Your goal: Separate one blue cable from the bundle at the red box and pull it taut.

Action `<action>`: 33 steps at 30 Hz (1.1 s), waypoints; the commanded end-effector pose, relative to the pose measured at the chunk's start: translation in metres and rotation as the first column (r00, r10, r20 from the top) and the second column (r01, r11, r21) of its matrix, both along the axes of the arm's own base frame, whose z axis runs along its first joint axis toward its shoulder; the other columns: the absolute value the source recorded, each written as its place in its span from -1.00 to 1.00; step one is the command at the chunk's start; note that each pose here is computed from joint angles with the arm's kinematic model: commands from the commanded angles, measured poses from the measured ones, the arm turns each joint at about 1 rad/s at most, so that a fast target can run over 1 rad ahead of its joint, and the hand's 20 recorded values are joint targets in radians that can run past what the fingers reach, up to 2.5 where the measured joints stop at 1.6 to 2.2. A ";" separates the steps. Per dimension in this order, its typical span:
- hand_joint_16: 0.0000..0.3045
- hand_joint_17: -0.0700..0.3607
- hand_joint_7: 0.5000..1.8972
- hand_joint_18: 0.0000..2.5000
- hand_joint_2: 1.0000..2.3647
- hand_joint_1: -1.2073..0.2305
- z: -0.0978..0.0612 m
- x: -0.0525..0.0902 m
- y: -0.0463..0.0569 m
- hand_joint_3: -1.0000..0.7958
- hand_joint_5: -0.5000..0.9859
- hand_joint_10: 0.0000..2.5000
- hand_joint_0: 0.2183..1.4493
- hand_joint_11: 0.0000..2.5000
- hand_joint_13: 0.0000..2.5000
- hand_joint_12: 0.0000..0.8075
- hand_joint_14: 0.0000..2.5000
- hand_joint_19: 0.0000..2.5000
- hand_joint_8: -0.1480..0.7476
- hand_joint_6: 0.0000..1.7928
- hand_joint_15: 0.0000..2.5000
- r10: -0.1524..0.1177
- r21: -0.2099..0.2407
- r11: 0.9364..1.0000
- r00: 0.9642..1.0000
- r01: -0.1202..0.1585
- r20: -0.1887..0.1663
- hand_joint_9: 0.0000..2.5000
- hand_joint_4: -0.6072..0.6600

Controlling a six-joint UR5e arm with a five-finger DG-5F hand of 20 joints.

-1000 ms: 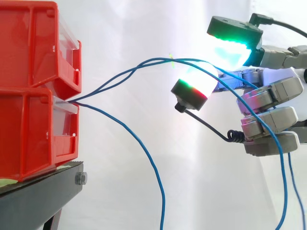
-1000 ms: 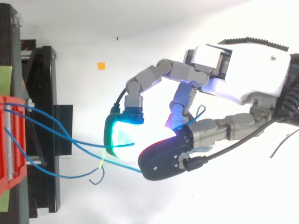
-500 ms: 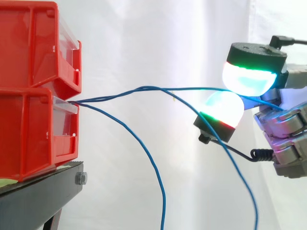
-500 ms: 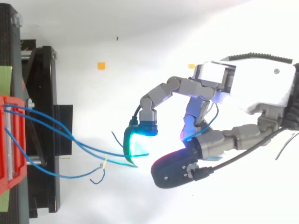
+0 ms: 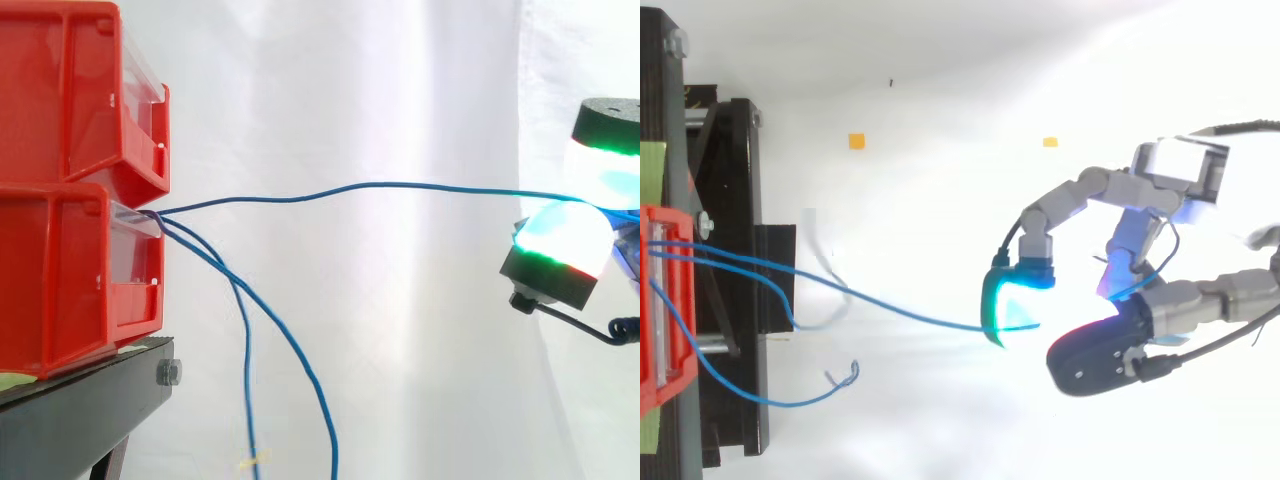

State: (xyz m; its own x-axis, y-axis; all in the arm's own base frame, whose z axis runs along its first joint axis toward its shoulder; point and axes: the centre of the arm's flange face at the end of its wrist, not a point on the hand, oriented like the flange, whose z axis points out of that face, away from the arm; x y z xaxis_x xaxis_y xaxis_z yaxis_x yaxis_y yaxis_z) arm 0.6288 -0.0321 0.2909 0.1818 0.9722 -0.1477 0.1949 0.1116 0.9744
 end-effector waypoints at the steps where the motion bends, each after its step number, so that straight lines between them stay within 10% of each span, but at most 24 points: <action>1: -0.68 -0.16 -0.25 0.01 -0.98 -0.32 -0.008 -0.005 0.000 -0.04 -0.41 -0.71 -0.39 0.17 0.13 -0.12 -1.00 -0.02 -0.02 -0.03 0.22 -0.012 0.006 1.000 1.000 0.012 0.007 0.14 -0.27; 10: -0.68 -0.16 -0.26 0.00 -0.98 -0.31 -0.003 0.002 0.001 -0.04 -0.41 -0.71 -0.39 0.17 0.13 -0.12 -1.00 -0.01 -0.03 -0.03 0.21 -0.014 -0.031 0.999 0.998 0.016 0.062 0.13 -0.26; 33: -0.69 -0.18 -0.29 -0.01 -0.98 -0.29 -0.003 0.002 0.001 -0.06 -0.41 -0.73 -0.39 0.18 0.12 -0.12 -1.00 -0.01 -0.05 -0.02 0.20 -0.010 -0.079 0.997 0.999 0.014 0.051 0.12 -0.25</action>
State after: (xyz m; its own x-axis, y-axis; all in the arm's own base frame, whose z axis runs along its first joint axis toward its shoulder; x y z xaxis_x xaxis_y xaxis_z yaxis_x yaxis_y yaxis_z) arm 0.6308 -0.0312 0.2883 0.2025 0.9556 -0.2141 0.1459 0.1867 0.9715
